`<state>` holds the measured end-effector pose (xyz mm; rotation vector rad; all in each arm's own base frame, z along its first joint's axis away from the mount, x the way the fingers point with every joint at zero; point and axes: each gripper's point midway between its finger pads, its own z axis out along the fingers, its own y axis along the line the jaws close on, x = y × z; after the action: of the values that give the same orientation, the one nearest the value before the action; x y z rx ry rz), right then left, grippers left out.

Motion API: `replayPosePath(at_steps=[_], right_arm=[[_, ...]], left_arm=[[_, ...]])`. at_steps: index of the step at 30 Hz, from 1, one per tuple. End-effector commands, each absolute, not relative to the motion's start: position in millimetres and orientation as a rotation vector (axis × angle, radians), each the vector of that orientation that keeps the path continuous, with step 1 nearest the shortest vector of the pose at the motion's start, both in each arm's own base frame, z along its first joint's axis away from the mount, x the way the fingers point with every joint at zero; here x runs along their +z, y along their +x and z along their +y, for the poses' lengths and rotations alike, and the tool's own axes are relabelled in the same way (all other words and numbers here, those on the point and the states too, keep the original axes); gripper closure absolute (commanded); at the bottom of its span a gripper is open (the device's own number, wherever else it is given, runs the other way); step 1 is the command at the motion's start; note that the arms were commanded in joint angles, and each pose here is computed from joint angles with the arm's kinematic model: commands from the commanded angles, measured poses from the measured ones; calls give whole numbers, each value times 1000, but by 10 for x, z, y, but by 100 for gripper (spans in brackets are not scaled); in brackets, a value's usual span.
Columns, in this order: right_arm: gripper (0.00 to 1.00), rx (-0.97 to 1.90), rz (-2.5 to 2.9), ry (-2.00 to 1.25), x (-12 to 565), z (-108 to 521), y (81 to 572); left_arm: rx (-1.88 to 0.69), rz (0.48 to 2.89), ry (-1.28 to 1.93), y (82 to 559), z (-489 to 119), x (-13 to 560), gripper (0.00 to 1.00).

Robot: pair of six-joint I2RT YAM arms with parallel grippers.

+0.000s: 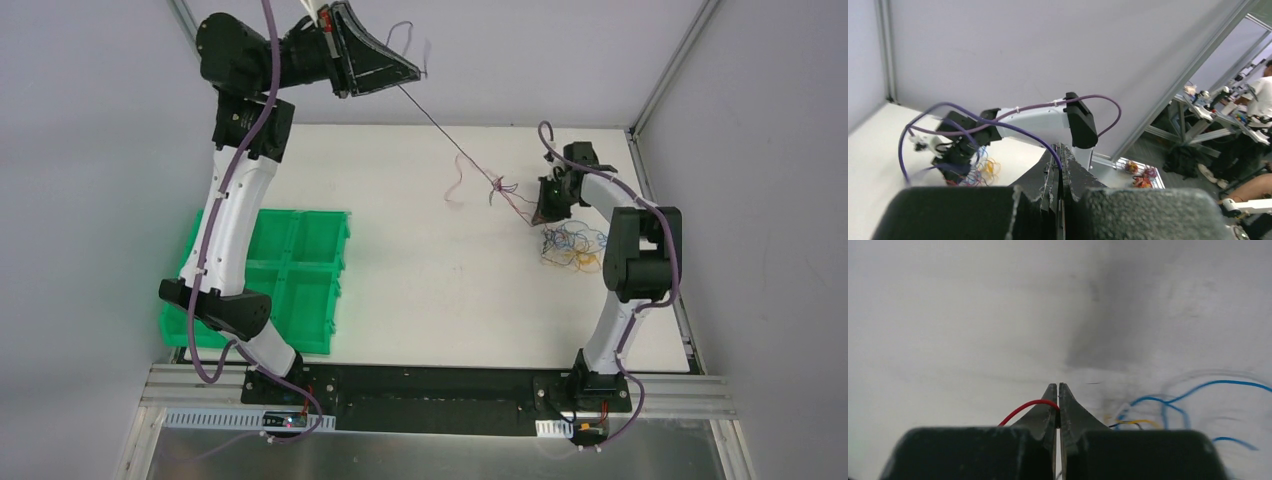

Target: Untangle the cables

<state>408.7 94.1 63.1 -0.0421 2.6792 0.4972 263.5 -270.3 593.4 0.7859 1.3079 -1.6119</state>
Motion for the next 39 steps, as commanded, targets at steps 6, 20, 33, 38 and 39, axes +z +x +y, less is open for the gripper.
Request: replayPosePath(at_steps=[6,20,33,38,39], right_arm=[[100,-76,2798,-148,137,-191,4134],[100,-248,2822,-149,-54,-571,4191],[96,485,2702,-276,918,382,3702],[51,357,2786,-206,1104,200,3688],[45,361,2807,-205,1140,182,3638]], left_arm=[[-1471,1062,790,2273,-2235,6616,100],[-1280,944,689,1985,-1700,7068,100],[-1449,1664,103,3717,-1883,4896,100],[-1314,2030,29,4289,-2123,3583,100],[-1284,2085,15,4363,-2118,3348,95]])
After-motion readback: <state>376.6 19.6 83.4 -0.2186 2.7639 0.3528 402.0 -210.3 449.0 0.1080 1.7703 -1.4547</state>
